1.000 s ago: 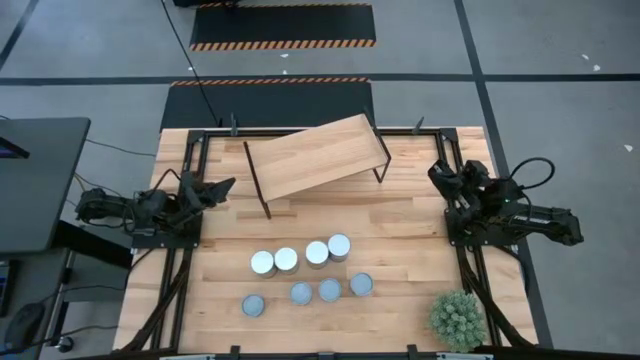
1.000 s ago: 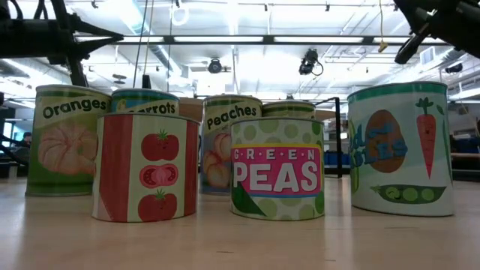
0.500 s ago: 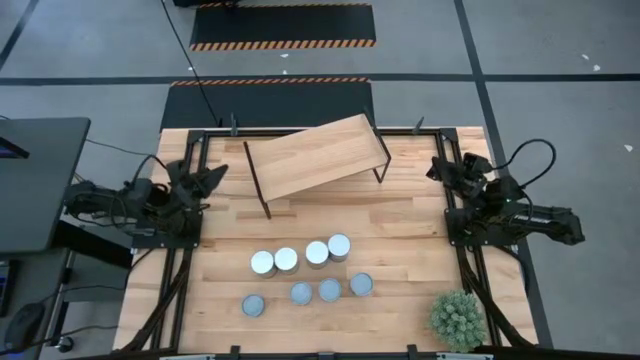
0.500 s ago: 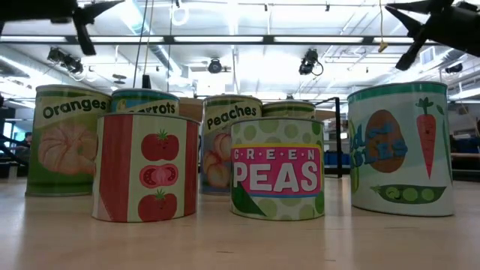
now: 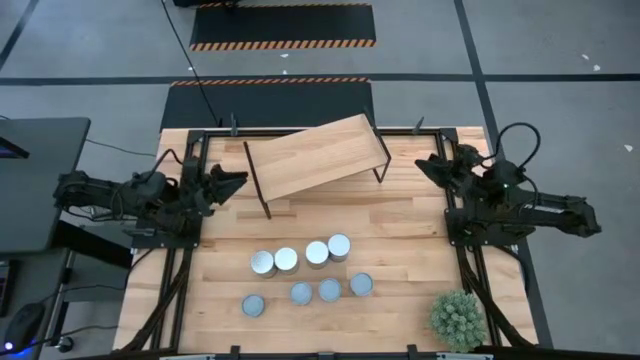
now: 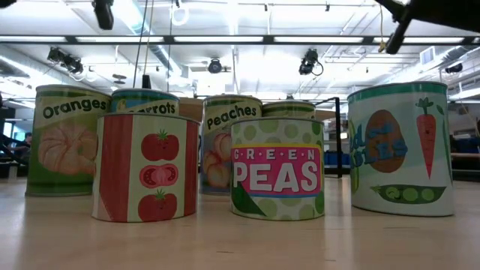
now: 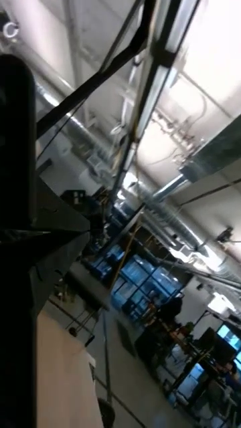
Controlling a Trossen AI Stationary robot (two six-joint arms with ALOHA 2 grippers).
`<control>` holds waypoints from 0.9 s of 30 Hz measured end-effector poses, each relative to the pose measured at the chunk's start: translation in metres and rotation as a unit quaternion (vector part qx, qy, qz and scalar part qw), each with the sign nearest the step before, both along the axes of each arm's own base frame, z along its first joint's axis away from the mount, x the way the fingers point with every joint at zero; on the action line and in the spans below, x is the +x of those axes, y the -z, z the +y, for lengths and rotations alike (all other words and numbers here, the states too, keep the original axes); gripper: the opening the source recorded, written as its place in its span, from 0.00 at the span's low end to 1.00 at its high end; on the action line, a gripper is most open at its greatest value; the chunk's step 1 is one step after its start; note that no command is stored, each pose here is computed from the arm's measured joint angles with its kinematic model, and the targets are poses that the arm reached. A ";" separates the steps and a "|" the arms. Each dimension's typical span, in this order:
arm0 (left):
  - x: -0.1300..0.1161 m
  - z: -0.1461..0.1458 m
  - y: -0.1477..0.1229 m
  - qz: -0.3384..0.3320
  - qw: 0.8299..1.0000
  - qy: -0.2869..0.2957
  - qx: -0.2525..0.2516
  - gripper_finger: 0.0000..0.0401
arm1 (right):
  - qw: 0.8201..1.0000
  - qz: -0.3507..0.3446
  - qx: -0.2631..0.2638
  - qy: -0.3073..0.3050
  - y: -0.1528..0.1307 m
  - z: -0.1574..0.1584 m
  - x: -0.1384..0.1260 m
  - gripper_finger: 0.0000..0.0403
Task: Pick and place cans onto a shelf
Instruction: Put the canned oranges on the shelf
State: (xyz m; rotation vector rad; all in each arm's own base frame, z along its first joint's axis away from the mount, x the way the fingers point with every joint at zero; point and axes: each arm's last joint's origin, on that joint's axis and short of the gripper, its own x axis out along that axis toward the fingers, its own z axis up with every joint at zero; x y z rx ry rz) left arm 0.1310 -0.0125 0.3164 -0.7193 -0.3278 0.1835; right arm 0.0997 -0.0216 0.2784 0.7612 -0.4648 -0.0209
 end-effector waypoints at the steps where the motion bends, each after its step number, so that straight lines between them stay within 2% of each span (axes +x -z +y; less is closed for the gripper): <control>1: 0.002 0.000 -0.004 0.001 1.000 0.000 0.003 0.41 | 1.000 0.006 -0.006 -0.004 -0.002 0.000 0.003 0.05; 8: 0.021 -0.006 -0.021 0.048 0.998 0.012 0.024 0.47 | 0.996 0.040 -0.035 -0.067 -0.017 0.000 0.021 0.09; 11: 0.032 -0.013 -0.025 0.111 0.992 0.043 0.030 0.52 | 0.991 0.059 -0.045 -0.110 -0.024 0.001 0.029 0.11; 14: 0.042 -0.022 -0.032 0.182 0.979 0.076 0.047 0.55 | 0.986 0.090 -0.045 -0.135 -0.030 0.003 0.037 0.13; 17: 0.049 -0.031 -0.042 0.252 0.959 0.102 0.079 0.55 | 0.980 0.115 -0.066 -0.146 -0.038 0.006 0.043 0.15; 20: 0.055 -0.040 -0.050 0.321 0.931 0.133 0.113 0.55 | 0.978 0.129 -0.085 -0.143 -0.043 0.008 0.049 0.15; 24: 0.063 -0.053 -0.050 0.400 0.888 0.182 0.135 0.55 | 0.979 0.141 -0.079 -0.128 -0.044 0.010 0.056 0.15; 27: 0.072 -0.067 -0.041 0.438 0.858 0.227 0.138 0.55 | 0.978 0.146 -0.071 -0.127 -0.043 0.013 0.060 0.15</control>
